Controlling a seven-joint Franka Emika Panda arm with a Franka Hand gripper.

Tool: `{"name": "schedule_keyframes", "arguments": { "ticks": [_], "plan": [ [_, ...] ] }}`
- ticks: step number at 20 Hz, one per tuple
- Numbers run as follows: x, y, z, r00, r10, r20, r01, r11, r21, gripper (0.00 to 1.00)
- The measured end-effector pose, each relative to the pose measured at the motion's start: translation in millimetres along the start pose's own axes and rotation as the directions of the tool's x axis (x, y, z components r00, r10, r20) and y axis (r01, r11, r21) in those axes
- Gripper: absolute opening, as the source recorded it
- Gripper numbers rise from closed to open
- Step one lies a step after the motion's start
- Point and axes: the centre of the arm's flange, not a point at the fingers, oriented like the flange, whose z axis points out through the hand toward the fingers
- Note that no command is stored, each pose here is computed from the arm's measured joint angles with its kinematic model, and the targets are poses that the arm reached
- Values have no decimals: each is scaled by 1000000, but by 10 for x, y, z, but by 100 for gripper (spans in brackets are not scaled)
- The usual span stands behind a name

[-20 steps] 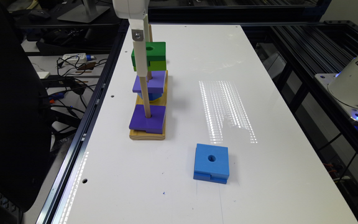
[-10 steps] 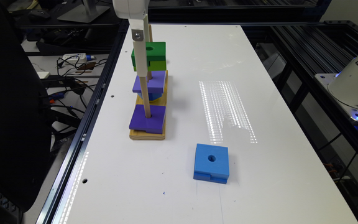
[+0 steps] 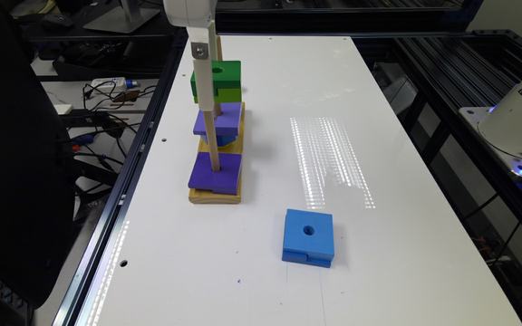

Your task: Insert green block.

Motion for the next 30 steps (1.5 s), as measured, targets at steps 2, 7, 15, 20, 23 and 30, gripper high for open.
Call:
{"name": "schedule_keyframes", "arguments": {
  "ticks": [2, 7, 15, 20, 23, 30],
  "plan": [
    [0, -1, 0, 1000000, -90, -499, 90, 1000000, 783, 0],
    [6, -15, 3, 999990, -661, -4490, 696, 999970, 7692, 0],
    [25, -47, 6, 999967, -1175, -8084, 1305, 999868, 16189, 0],
    [25, -49, 6, 999964, -1332, -8427, 1474, 999856, 16916, 0],
    [25, -50, 6, 999963, -1374, -8451, 1517, 999854, 17006, 0],
    [25, -50, 6, 999963, -1455, -8469, 1599, 999852, 17103, 0]
  ]
}}
